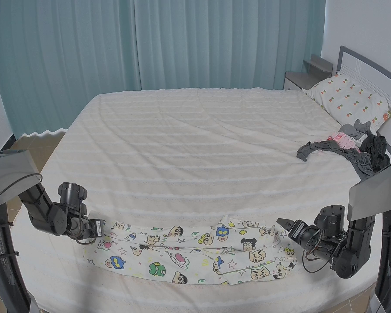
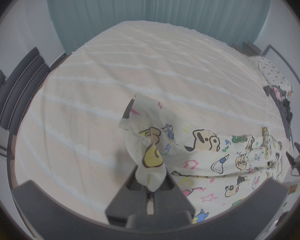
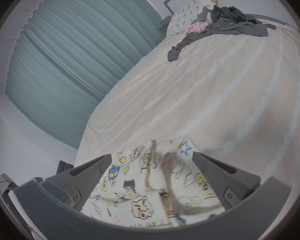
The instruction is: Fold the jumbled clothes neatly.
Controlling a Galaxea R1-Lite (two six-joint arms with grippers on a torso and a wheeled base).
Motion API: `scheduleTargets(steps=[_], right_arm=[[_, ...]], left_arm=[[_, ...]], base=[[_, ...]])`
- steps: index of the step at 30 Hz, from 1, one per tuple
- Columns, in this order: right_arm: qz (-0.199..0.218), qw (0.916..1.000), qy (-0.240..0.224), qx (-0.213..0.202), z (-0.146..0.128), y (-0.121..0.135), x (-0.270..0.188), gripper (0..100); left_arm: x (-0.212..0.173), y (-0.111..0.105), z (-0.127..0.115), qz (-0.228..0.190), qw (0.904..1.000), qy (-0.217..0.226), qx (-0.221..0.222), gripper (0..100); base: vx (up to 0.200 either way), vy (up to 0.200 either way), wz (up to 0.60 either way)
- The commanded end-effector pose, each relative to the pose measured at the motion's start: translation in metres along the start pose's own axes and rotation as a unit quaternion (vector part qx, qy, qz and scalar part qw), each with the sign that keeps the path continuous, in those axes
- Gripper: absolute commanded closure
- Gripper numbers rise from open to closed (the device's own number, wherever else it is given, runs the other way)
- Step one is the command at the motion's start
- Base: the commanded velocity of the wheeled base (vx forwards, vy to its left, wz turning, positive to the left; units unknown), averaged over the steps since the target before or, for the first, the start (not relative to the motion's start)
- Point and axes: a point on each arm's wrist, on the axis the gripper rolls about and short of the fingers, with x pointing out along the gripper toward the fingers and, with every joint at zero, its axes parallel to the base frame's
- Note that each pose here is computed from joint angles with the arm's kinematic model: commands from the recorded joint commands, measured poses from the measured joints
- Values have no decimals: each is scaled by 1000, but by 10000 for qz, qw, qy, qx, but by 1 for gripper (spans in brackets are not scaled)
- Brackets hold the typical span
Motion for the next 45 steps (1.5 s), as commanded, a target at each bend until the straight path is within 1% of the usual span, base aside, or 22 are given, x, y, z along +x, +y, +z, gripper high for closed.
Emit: scheduleTargets(steps=[1,3,5,8,9,12,13,14,20,24,26,27,28,31,32,33,35,36,37,38,41,45], right_arm=[[42,10000,-35,4,0,1,0,0],[48,10000,-41,5,1,1,0,0],[36,10000,-30,3,0,0,0,0],[31,10000,-25,3,0,0,1,0],[31,10000,-25,3,0,0,1,0],[35,10000,-20,-1,0,0,1,0],[31,10000,-25,3,0,0,1,0],[31,10000,-25,3,0,0,1,0],[19,10000,-15,2,-1,0,1,0],[25,10000,-20,2,0,0,1,0],[19,10000,-15,2,-1,0,1,0],[19,10000,-15,2,-1,0,1,0],[19,10000,-4,1,-1,-1,2,0],[19,10000,-4,1,-1,-1,2,0],[19,10000,-4,1,-1,-1,2,0],[24,10000,2,1,-1,-1,2,0],[19,10000,7,0,-1,-1,2,0],[14,10000,2,4,-1,-1,2,0],[13,10000,13,4,-1,-1,2,0],[8,10000,18,3,-2,-2,2,0],[-21,10000,55,0,-3,-3,3,0],[-15,10000,50,0,-3,-3,4,0]], left_arm=[[-23,30,16,-30,9996,-105,-266,100],[-27,40,17,3,9997,-78,-248,100],[-40,73,24,149,9993,-185,-301,100],[-46,90,31,252,9980,-312,-484,100],[-49,102,34,348,9970,-331,-612,100],[-60,123,41,480,9953,-362,-756,100],[-61,124,41,483,9952,-366,-765,100],[-69,136,47,519,9943,-417,-837,100],[-97,159,68,719,9910,-567,-982,100],[-111,159,75,741,9909,-581,-965,100],[-124,148,76,681,9922,-535,-902,100],[-124,148,76,681,9922,-535,-902,100],[-129,127,75,538,9948,-455,-731,100],[-135,95,69,301,9975,-263,-581,100],[-137,75,65,187,9982,-217,-518,100],[-137,65,62,142,9984,-194,-517,100],[-138,33,56,11,9988,-129,-463,100],[-138,31,56,6,9989,-119,-463,100],[-137,7,50,-62,9991,-76,-418,100],[-137,-9,47,-103,9991,-55,-398,100],[-137,-53,35,-301,9990,-17,-324,100],[-132,-104,22,-526,9983,37,-251,100]], base=[[0,0,0],[0,0,0],[0,0,0],[0,0,0],[0,0,0],[0,0,0],[0,0,0],[0,0,0],[0,0,0],[0,0,0],[0,0,0],[0,0,0],[0,0,0],[0,0,0],[0,0,0],[0,0,0],[0,0,0],[0,0,0],[0,0,0],[0,0,0],[0,0,0],[0,0,0]])
